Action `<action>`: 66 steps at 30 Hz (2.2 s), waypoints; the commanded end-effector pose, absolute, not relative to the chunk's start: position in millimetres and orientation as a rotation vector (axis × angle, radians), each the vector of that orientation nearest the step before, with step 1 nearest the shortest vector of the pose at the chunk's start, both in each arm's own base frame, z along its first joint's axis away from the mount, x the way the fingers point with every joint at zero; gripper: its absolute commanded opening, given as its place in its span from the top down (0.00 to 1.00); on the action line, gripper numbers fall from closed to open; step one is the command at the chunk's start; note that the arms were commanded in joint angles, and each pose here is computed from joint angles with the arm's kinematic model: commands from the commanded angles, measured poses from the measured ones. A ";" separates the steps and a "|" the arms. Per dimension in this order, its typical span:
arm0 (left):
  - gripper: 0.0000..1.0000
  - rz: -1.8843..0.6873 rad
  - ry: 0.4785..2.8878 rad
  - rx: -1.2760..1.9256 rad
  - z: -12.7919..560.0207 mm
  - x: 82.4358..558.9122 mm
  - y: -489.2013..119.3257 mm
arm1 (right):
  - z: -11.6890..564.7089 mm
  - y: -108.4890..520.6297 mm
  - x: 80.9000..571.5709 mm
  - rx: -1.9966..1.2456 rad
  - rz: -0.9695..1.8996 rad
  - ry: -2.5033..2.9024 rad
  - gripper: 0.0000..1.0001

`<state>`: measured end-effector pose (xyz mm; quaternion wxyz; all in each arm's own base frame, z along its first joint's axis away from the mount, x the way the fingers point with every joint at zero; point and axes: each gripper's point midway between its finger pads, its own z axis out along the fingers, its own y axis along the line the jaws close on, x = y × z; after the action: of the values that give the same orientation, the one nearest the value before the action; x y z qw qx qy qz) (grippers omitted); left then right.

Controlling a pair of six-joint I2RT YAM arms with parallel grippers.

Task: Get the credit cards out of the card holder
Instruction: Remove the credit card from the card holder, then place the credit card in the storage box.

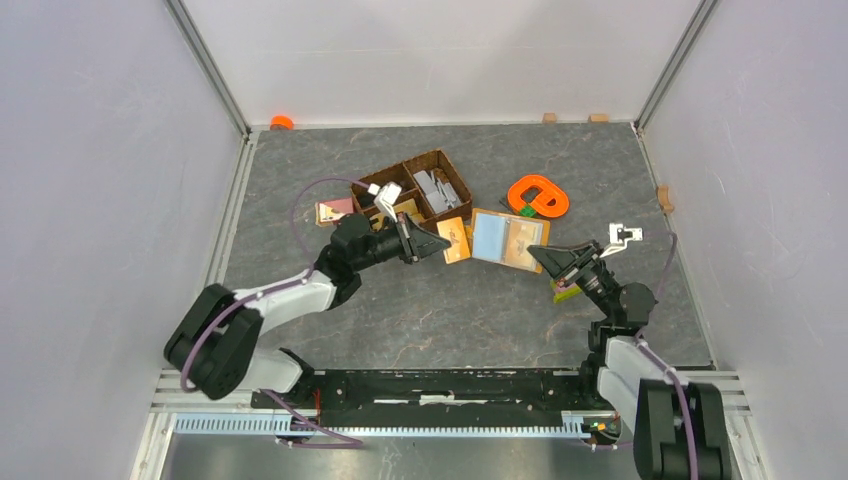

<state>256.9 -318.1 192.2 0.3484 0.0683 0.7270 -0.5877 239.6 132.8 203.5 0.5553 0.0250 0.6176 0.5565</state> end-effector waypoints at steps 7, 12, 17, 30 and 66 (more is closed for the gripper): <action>0.98 -0.700 1.908 0.303 206.2 309.2 -248.7 | 122.7 107.1 239.7 0.184 1.023 1.646 1.00; 0.98 -0.060 1.857 0.525 209.6 332.3 -206.6 | 124.9 100.9 242.9 0.194 0.973 1.629 1.00; 0.98 0.387 1.801 0.750 211.9 343.1 -197.7 | 121.4 102.3 242.0 0.206 0.990 1.644 1.00; 0.98 0.832 1.892 1.312 159.9 370.8 -204.5 | 122.4 107.2 239.1 0.195 1.030 1.647 1.00; 0.00 0.022 1.934 0.545 239.8 323.5 -233.7 | 109.1 108.9 241.6 0.182 1.022 1.732 1.00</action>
<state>346.9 -221.1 237.9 0.5122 0.3309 0.7800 0.1406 254.3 109.9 148.3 0.5584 0.0703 0.6962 0.4456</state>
